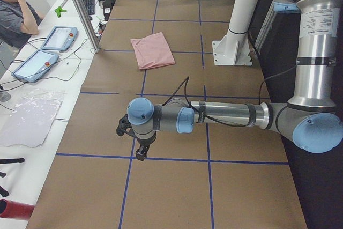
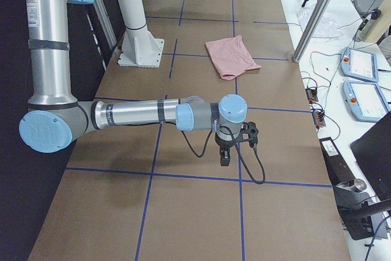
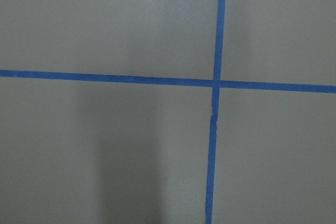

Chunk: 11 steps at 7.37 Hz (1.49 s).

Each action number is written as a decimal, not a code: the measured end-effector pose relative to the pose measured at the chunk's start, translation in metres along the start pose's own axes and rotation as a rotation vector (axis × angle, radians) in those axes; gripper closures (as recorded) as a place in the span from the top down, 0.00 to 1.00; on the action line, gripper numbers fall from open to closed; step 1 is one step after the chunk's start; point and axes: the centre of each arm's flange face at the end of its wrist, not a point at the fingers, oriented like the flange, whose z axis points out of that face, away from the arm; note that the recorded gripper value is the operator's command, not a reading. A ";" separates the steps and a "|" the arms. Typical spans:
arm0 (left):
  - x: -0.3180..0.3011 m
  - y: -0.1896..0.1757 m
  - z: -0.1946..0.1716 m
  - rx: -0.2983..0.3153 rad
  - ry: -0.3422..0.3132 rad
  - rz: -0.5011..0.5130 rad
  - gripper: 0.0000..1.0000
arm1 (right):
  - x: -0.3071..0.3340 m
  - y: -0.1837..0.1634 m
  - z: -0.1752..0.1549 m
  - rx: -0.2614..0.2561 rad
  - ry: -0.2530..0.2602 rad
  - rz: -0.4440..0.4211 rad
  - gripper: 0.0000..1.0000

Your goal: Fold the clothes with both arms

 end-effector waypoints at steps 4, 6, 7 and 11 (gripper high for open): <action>-0.002 -0.002 0.001 0.002 -0.002 -0.009 1.00 | 0.038 0.025 -0.005 0.017 0.000 -0.002 1.00; -0.002 -0.006 -0.002 0.015 -0.029 -0.048 1.00 | 0.042 0.027 -0.007 0.022 0.002 0.005 1.00; -0.004 -0.007 -0.003 0.025 -0.066 -0.073 1.00 | 0.043 0.027 -0.007 0.021 0.002 0.010 1.00; -0.006 -0.009 -0.005 0.051 -0.099 -0.325 1.00 | 0.044 0.028 -0.007 0.020 0.002 0.017 1.00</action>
